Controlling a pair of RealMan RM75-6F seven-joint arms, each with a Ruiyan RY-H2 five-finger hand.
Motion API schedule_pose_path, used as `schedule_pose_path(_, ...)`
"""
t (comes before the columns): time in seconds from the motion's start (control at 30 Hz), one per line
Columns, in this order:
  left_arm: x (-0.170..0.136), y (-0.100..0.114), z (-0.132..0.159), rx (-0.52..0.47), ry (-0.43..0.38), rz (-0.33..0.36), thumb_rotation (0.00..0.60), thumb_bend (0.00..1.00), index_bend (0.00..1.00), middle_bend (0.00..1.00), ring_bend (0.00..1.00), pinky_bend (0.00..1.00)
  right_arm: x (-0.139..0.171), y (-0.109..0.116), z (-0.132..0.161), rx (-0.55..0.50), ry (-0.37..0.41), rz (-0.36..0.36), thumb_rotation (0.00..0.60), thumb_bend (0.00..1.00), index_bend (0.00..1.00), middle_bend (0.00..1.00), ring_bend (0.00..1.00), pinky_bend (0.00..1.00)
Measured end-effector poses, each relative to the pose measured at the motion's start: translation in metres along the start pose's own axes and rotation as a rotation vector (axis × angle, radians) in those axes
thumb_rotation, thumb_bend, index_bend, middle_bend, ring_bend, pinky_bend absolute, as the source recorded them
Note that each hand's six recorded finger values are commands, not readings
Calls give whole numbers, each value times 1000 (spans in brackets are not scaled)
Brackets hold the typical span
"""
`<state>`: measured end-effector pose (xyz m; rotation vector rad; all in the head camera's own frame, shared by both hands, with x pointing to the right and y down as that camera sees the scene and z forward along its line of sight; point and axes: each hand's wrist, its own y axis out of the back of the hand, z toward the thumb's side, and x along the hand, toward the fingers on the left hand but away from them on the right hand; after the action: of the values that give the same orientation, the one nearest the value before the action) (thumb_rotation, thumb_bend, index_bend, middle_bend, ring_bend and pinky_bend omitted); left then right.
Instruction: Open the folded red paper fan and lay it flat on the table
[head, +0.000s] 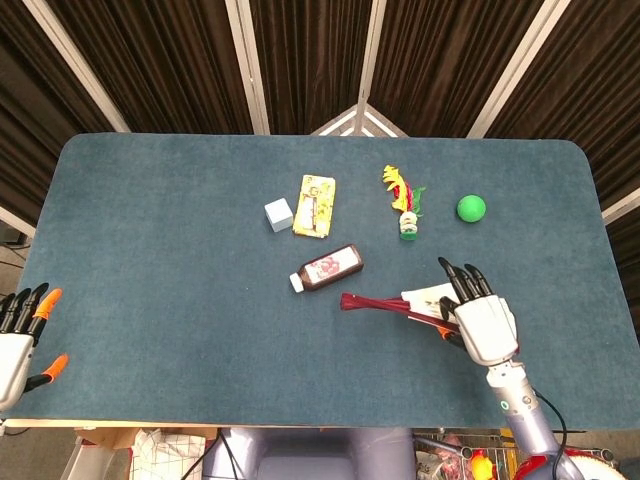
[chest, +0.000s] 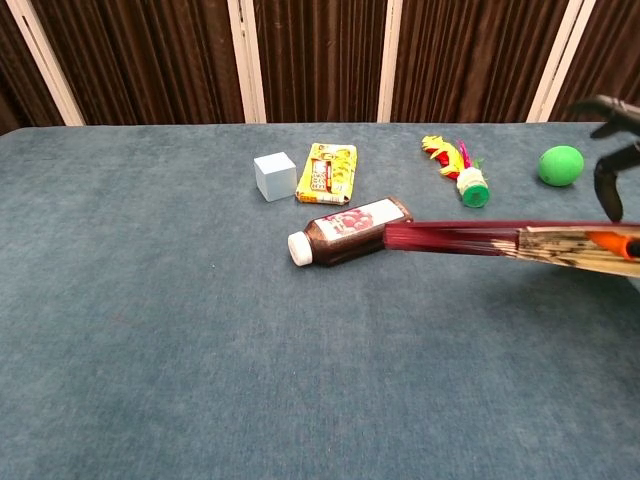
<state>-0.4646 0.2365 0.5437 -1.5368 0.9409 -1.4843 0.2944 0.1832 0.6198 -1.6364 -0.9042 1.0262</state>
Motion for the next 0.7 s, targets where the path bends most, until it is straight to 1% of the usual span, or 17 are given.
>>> schedule_pose_path(0.13,0,1,-1,-4,2,2,600,332,34,0,0,0,-17,18,6,-9,42,-8,600,336,705,107,199,174)
schedule_pose_path(0.23,0,1,-1,-6,1,2,600,332,34,0,0,0,-28,30,9,12,69,-16,600,336,707,114,208,187)
schedule_pose_path(0.33,0,1,-2,-8,0,1,600,332,34,0,0,0,-35,35,11,66,89,-17,600,336,708,115,210,188)
schedule_pose_path(0.47,0,2,-2,-10,-1,2,600,333,35,0,0,0,-44,35,10,155,111,8,600,337,713,125,215,192)
schedule_pose_path(0.57,0,2,-2,-12,-3,5,600,332,35,0,0,0,-53,37,14,181,133,21,600,341,733,139,225,202)
schedule_pose_path(0.7,2,1,-2,-12,-8,3,600,333,35,0,0,0,-65,47,26,200,175,1,600,353,754,149,235,213)
